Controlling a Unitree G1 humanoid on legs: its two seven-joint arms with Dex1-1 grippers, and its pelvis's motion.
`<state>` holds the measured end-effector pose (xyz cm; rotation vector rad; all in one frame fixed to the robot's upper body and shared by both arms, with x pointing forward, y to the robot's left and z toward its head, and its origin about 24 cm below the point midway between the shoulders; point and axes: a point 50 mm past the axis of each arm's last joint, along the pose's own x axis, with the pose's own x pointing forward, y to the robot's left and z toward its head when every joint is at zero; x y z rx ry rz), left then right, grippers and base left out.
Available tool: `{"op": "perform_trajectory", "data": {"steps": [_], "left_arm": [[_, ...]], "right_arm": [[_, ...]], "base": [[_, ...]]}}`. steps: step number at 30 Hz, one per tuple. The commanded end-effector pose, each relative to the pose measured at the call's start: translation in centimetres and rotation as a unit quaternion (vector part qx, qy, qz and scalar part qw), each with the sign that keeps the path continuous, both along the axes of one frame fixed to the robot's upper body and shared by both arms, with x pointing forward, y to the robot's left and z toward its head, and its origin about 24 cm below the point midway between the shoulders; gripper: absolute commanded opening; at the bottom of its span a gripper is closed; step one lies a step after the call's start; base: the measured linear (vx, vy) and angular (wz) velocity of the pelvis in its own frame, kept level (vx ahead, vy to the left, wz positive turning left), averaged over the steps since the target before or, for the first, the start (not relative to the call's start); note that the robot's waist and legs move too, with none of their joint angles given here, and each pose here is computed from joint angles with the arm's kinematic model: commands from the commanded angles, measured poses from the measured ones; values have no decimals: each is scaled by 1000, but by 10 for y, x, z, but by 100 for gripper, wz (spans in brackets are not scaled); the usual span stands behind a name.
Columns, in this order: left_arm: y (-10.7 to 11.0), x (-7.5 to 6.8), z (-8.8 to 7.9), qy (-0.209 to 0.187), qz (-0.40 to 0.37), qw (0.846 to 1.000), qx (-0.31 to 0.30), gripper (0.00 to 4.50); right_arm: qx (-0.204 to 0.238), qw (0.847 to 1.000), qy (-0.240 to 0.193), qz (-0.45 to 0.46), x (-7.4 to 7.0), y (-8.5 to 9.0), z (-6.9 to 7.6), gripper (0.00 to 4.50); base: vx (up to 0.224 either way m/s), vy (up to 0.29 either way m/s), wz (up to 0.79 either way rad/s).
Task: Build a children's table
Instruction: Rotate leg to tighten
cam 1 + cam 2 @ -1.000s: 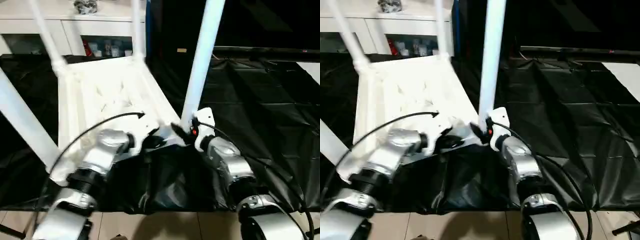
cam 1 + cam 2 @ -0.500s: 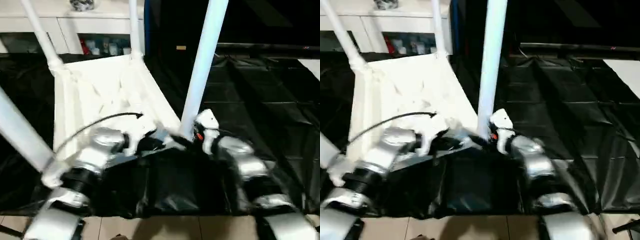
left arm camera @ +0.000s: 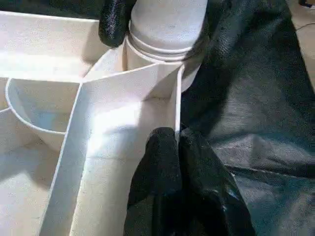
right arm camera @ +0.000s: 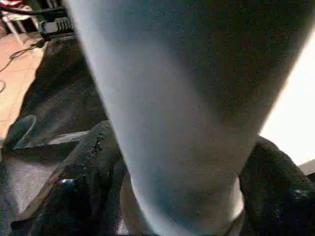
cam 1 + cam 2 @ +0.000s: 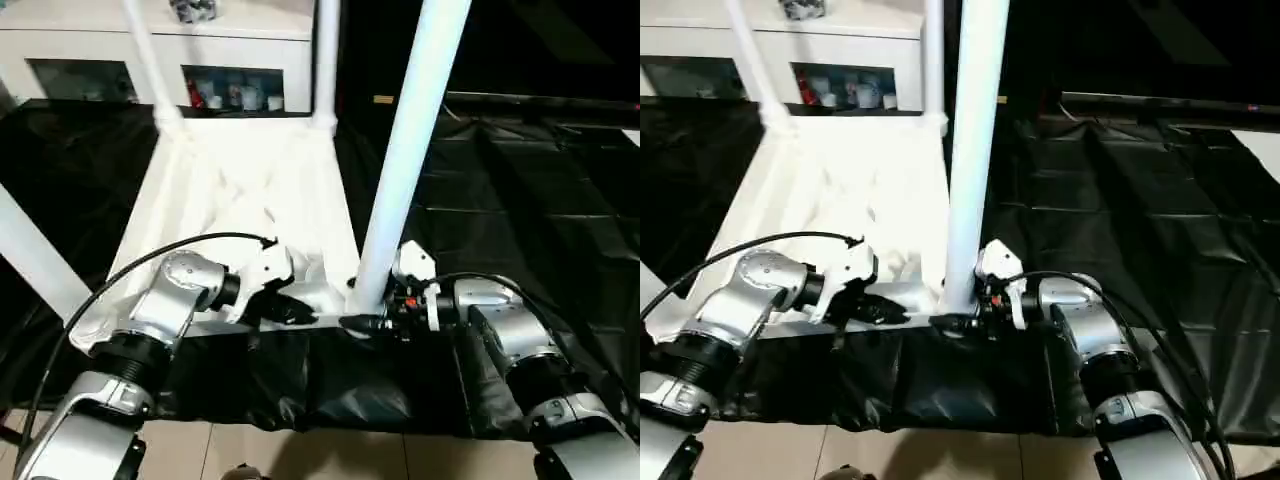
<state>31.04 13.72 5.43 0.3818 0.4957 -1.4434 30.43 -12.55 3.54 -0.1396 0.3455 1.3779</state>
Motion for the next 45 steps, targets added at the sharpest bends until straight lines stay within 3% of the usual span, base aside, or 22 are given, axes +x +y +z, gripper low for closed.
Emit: {"op": "perform_trajectory", "data": {"steps": [1,7,15,22,28,30,33,35,37,41,45], "left_arm": [[-19,1,10,-29,-25,999,-26,0],[-19,1,9,-27,-23,999,-28,0],[-22,1,7,-31,-1,999,-41,0],[-30,16,9,-71,95,992,-48,0],[-58,21,8,-86,157,982,-57,0],[-71,21,9,-87,176,979,-64,0],[-80,20,9,-89,178,978,-70,0],[-83,19,10,-89,172,978,-73,0],[-84,18,10,-89,166,979,-75,0],[-76,15,10,-91,140,983,-74,0],[-64,10,10,-81,92,990,-76,0]], "right_arm": [[2,993,45,106,-21,30,-13,319],[4,993,48,109,-23,30,-13,273],[16,995,52,89,-26,32,-15,263],[40,995,10,-90,-3,44,-17,261],[41,972,21,-229,7,67,-26,261],[26,955,20,-296,12,75,-30,261],[31,958,7,-286,10,84,-29,261],[39,962,5,-272,8,88,-27,317],[49,961,9,-270,8,88,-26,334],[53,967,-1,-250,11,79,-20,369],[46,985,-20,-168,8,63,-16,369]], "base": [[0,0,0],[0,0,0],[0,0,0],[0,0,0],[0,0,0],[0,0,0],[0,0,0],[0,0,0],[0,0,0],[0,0,0],[0,0,0]]}}
